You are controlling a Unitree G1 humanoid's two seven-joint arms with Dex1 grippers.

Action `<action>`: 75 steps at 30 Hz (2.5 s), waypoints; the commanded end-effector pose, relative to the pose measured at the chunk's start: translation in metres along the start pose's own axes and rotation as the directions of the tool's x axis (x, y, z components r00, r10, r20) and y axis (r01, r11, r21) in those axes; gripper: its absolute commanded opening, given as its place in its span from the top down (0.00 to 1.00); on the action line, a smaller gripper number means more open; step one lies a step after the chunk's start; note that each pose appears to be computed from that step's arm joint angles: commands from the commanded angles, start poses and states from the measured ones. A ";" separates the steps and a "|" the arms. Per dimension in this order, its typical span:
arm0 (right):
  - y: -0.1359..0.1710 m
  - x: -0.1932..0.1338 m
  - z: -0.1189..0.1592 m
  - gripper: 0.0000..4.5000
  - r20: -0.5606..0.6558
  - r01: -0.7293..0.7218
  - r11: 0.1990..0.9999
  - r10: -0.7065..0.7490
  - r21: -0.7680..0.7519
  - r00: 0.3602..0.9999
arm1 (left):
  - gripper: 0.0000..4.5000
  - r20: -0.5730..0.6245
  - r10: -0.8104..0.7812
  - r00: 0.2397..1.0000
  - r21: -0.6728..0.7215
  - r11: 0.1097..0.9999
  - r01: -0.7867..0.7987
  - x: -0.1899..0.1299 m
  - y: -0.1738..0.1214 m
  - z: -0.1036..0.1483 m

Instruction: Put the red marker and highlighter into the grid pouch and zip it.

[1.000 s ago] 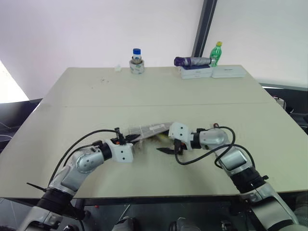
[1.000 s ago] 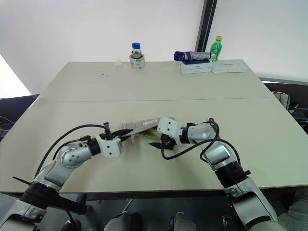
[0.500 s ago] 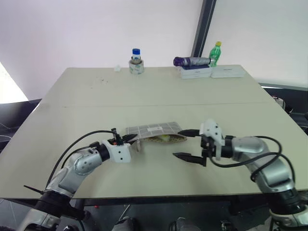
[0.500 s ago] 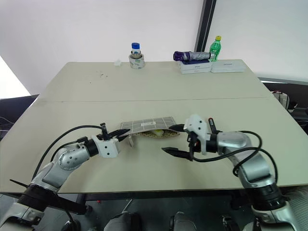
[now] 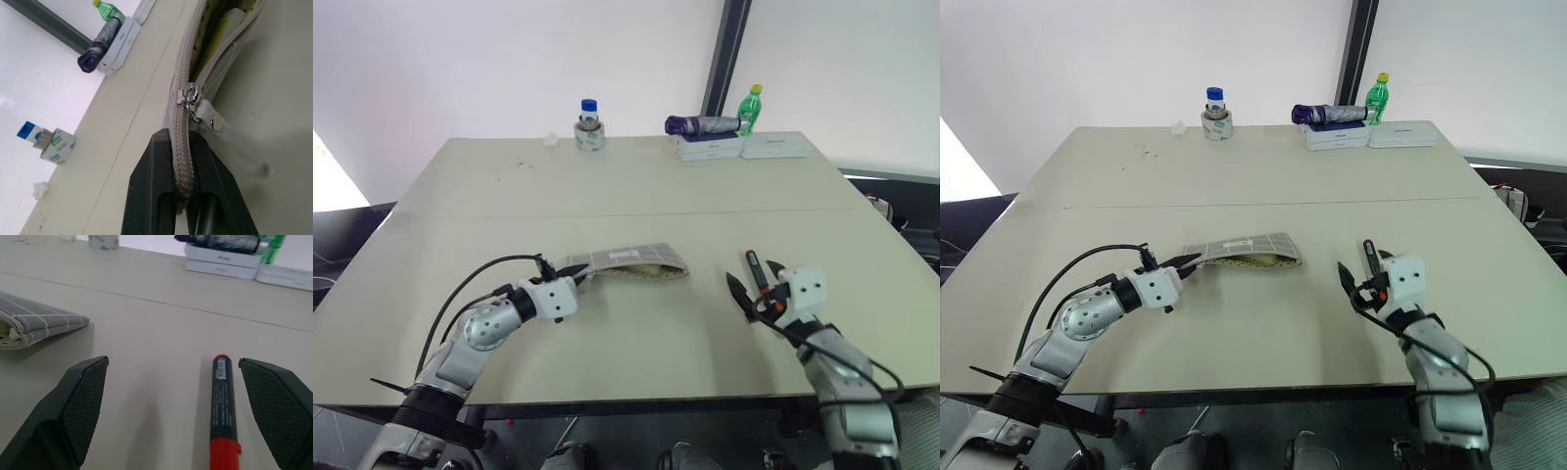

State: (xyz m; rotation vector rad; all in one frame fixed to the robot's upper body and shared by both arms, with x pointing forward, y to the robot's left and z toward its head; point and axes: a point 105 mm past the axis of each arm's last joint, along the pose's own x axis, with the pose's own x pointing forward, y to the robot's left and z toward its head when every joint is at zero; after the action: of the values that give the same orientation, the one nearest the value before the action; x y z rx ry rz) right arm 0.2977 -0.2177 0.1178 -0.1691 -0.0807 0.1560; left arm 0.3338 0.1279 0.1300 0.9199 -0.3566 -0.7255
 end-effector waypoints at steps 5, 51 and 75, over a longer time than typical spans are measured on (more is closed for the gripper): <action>-0.014 -0.013 -0.005 0.02 -0.043 0.104 0.991 -0.108 -0.082 0.993 | 1.00 0.034 0.031 0.999 0.020 0.999 -0.032 0.001 0.012 0.006; 0.089 0.025 0.029 0.92 -0.130 -0.700 0.679 0.690 -0.223 0.712 | 1.00 0.042 0.013 0.999 0.070 0.997 -0.016 0.002 0.009 0.007; 0.134 0.074 0.043 0.92 -0.235 -0.687 0.378 0.747 -0.620 0.622 | 1.00 0.137 -0.101 0.985 0.158 0.984 0.079 0.007 0.004 0.039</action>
State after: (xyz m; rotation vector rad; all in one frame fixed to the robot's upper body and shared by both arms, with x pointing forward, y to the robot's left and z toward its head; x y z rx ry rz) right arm 0.3473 -0.0762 0.1310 -0.9472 -0.0904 1.0268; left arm 0.3239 0.1078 0.1341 1.0429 -0.4162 -0.8652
